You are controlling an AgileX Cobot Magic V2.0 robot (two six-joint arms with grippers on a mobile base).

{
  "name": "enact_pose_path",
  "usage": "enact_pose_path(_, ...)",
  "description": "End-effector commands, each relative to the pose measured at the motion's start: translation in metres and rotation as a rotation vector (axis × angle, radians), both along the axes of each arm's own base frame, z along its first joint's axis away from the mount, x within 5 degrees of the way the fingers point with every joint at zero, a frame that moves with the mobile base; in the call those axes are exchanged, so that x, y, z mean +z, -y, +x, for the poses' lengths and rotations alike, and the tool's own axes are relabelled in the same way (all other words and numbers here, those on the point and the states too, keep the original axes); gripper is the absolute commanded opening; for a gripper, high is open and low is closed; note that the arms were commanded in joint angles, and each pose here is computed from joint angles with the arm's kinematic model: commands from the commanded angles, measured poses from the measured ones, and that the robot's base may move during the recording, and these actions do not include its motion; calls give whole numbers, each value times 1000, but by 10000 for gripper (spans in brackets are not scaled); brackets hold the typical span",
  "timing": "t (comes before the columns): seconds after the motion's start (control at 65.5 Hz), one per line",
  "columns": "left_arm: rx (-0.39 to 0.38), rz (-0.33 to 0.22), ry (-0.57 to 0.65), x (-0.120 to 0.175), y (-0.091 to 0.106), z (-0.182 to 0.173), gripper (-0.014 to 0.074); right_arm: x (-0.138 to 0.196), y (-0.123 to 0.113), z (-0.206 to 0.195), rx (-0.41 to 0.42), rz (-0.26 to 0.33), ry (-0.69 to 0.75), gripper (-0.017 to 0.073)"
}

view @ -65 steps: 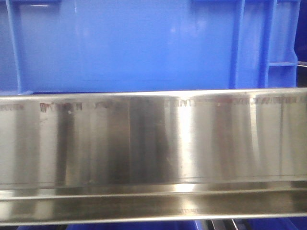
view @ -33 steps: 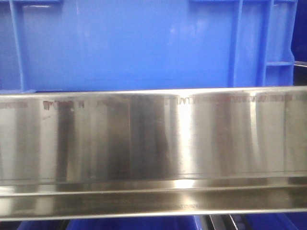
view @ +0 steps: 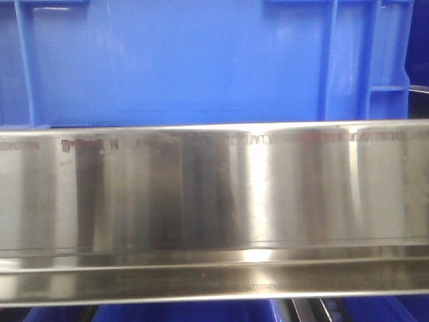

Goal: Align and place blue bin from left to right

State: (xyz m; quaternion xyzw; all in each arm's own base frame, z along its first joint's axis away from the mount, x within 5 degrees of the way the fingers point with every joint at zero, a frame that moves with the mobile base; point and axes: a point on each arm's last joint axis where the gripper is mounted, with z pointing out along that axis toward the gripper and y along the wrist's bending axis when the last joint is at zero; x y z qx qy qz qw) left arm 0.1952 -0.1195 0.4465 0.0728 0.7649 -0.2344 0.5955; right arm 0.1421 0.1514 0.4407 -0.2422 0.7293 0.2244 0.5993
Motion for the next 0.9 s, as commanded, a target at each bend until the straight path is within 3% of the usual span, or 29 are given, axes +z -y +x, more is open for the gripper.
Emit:
enact_pose_path(0.0,-30,-35,57,0,-5,-13,-111,4,12,-12,27,36,64,-79)
enact_pose_path(0.183,-50,-64,125,-9,-22,-40,-111,-5,40,-33,24,62,84,-79)
enact_pose_path(0.351,-64,-8,272,-16,-38,-65,-111,-15,69,-54,23,102,115,-79)
enact_pose_path(0.519,-58,-35,312,-16,-52,-85,-111,-18,91,-72,23,154,155,-79)
enact_pose_path(0.886,-54,-51,337,-13,-58,-93,-111,-13,105,-82,22,201,192,-79)
